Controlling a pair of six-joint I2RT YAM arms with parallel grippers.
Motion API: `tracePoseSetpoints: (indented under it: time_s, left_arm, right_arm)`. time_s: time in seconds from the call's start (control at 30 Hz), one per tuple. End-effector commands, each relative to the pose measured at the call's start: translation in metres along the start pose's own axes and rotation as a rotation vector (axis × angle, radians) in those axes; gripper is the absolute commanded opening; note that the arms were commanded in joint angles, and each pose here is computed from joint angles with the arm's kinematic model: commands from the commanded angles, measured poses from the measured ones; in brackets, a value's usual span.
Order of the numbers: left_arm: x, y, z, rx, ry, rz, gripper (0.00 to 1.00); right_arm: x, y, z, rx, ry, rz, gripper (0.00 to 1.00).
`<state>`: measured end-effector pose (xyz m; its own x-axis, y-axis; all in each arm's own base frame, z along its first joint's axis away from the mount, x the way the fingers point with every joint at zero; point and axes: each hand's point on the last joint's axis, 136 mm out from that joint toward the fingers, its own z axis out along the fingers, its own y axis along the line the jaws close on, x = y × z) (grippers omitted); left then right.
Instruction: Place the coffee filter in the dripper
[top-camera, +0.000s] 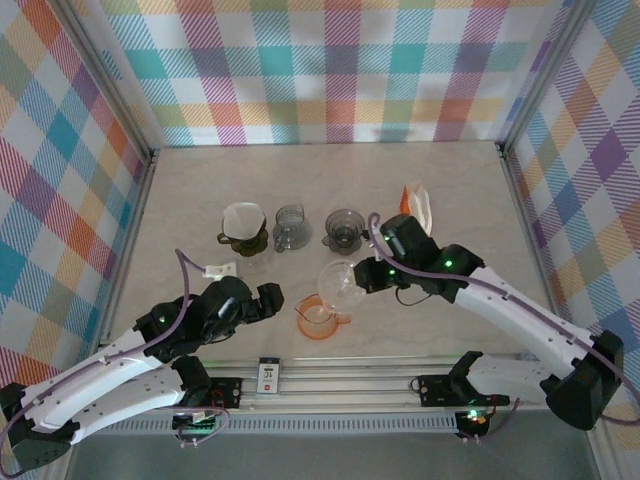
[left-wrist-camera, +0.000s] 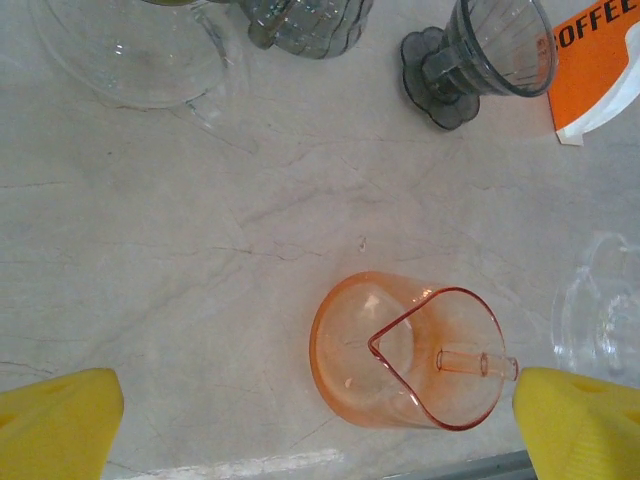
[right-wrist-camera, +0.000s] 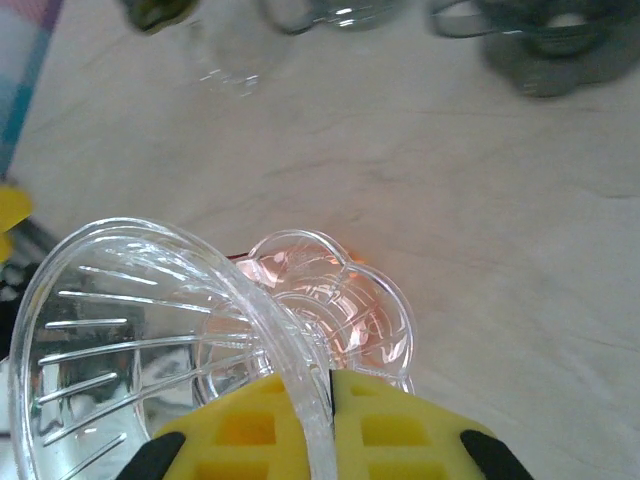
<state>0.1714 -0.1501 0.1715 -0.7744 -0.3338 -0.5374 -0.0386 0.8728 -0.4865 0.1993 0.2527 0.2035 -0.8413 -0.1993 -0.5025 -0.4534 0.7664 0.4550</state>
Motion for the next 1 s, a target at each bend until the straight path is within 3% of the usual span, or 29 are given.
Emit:
tracePoseSetpoints:
  time_s: [0.0, 0.23, 0.73, 0.8, 0.97]
  left_arm:
    - [-0.002, 0.014, -0.006, -0.043, -0.027, -0.003, 1.0]
    - [-0.001, 0.024, -0.012, -0.039, -0.043, -0.025, 1.0]
    - [0.0, 0.028, -0.012, -0.044, -0.047, -0.028, 1.0]
    - [0.001, 0.028, -0.011, -0.044, -0.045, -0.026, 1.0]
    - [0.001, 0.027, -0.011, -0.039, -0.042, -0.025, 1.0]
  right_arm:
    - [0.005, 0.027, 0.009, -0.055, 0.064, -0.004, 0.09]
    - [0.001, 0.048, 0.039, -0.063, 0.108, -0.064, 0.1]
    - [0.005, 0.034, 0.062, 0.003, 0.139, -0.064, 0.15]
    - [0.007, 0.032, 0.063, 0.008, 0.142, -0.061, 0.2]
    - [0.006, 0.03, 0.061, 0.012, 0.127, -0.054, 0.6]
